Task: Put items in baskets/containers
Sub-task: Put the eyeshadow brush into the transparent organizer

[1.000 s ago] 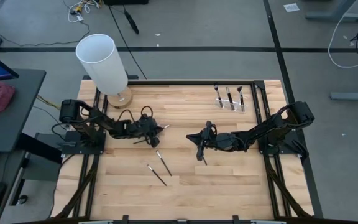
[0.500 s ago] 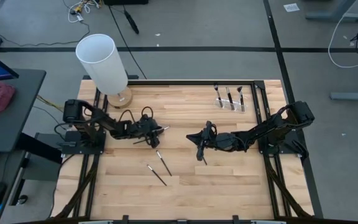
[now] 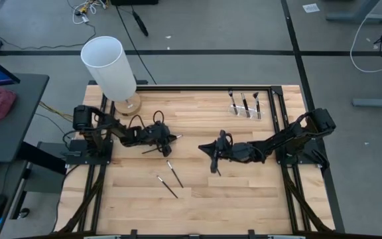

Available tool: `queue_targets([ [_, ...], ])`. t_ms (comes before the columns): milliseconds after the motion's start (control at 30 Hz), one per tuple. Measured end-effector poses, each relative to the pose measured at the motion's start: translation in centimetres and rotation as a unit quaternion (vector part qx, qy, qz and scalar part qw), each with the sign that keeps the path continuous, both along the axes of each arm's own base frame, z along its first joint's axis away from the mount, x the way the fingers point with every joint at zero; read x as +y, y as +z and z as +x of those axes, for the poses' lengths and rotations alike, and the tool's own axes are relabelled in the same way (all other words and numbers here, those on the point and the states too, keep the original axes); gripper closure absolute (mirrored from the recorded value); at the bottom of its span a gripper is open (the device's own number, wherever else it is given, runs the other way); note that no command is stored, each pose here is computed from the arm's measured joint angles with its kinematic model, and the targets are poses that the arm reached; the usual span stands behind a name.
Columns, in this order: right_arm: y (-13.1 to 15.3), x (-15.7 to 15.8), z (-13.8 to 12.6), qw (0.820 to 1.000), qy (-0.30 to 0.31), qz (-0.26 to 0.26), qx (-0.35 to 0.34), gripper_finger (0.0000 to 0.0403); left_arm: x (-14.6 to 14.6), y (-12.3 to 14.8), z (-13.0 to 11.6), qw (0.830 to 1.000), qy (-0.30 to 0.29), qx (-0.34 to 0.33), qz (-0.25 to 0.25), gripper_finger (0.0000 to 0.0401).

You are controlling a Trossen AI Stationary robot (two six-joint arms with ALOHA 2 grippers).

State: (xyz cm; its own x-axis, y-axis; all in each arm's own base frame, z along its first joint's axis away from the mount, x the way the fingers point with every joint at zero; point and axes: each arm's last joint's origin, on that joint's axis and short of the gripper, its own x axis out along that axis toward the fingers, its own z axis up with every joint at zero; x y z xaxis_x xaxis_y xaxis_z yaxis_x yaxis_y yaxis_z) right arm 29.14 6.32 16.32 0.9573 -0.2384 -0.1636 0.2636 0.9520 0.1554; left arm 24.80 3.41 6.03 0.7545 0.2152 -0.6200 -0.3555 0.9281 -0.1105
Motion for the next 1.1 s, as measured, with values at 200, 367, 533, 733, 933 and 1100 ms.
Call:
queue_targets([
  [200, 0.0, 0.8, -0.2, 1.0, 0.014, -0.001, 0.0, 0.0382, 0.1, 0.4, 0.0, 1.0, -0.007, -0.01, -0.002, 0.0387],
  [367, 0.0, 1.0, -0.2, 1.0, 0.017, -0.002, 0.002, 0.0382, 0.0, 1.5, -0.1, 1.0, -0.016, -0.026, -0.006, 0.0388],
  [533, 0.0, 0.9, -0.2, 1.0, 0.016, -0.001, 0.001, 0.0382, -0.1, 2.2, -0.1, 0.999, -0.021, -0.041, -0.008, 0.0389],
  [733, 0.0, 0.9, -0.2, 1.0, 0.016, -0.002, 0.002, 0.0382, 0.0, 2.4, 0.1, 0.999, -0.004, -0.054, -0.005, 0.0388],
  [933, 0.0, 0.9, -0.2, 1.0, 0.016, -0.002, 0.002, 0.0382, 0.1, 3.0, 0.4, 0.997, 0.0, -0.082, 0.001, 0.0389],
  [1100, -0.3, 0.9, -0.3, 1.0, 0.013, 0.009, 0.014, 0.0382, 0.1, 3.9, 0.8, 0.991, -0.005, -0.135, 0.004, 0.0389],
])
